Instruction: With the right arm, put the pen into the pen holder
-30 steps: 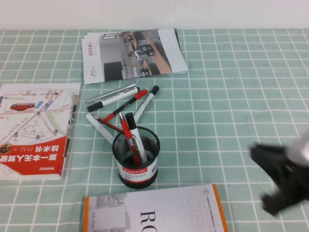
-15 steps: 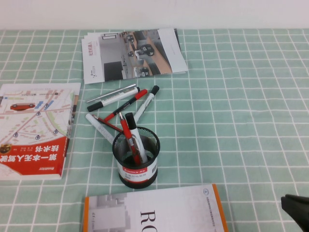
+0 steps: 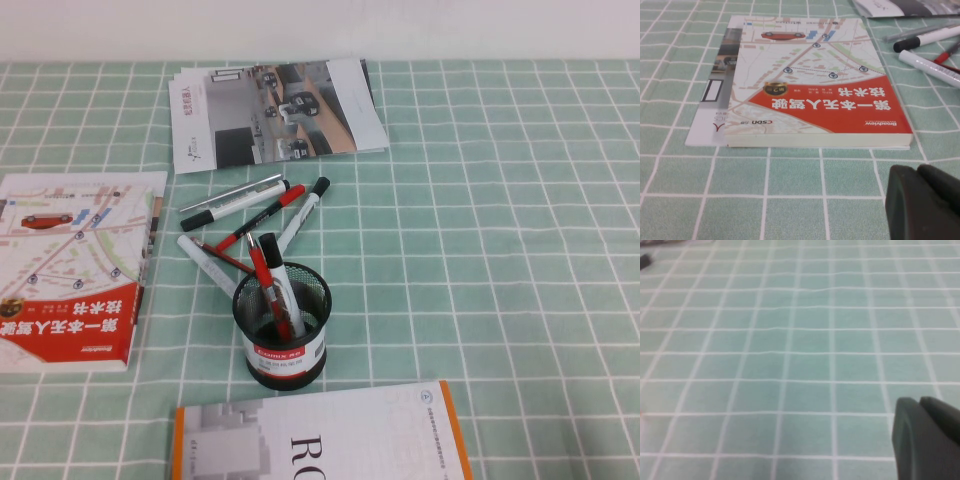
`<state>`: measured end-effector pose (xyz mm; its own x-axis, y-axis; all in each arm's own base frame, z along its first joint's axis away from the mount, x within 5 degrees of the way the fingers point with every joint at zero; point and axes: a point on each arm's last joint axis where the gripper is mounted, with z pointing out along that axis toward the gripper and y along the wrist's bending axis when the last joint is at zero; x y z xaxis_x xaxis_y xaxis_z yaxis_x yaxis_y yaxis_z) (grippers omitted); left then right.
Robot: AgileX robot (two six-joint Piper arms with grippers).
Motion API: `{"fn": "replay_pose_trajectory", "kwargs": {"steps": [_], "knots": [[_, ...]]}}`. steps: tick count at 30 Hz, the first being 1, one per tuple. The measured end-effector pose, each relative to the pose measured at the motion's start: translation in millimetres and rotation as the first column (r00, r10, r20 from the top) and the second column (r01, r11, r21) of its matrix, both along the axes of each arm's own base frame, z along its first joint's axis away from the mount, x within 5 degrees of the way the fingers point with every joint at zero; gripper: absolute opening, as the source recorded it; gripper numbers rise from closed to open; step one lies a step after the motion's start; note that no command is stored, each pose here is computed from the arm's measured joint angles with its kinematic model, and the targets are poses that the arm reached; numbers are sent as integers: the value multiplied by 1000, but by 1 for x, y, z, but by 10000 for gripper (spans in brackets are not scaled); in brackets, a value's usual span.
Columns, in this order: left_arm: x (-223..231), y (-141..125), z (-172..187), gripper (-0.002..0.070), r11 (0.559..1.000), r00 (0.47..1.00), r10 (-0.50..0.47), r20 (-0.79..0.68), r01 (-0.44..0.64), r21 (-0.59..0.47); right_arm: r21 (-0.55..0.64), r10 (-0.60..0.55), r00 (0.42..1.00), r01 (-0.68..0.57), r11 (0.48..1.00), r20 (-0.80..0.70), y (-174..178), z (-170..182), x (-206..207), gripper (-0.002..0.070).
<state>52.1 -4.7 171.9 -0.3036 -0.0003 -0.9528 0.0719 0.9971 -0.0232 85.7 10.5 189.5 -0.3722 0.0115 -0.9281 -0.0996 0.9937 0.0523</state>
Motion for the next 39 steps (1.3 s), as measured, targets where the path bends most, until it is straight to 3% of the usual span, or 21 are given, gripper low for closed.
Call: {"fn": "replay_pose_trajectory", "kwargs": {"steps": [11,22,27,32,39], "knots": [[0,0,0,-4,1000,1000,0,0,0,0,43,-122,969,115,992,216,-14,-3,-26,-19],[0,0,0,-4,1000,1000,0,2,0,0,45,-153,964,147,988,217,-17,-5,-30,-19],[0,0,0,-4,1000,1000,0,2,0,0,14,-96,966,95,995,242,-13,-3,-29,-19],[0,0,0,-4,1000,1000,0,2,0,0,-20,-2,990,5,1000,138,-5,-13,-32,-19],[0,0,0,-4,1000,1000,0,2,0,0,-17,33,993,-32,999,111,-2,-15,-33,-19]]}}
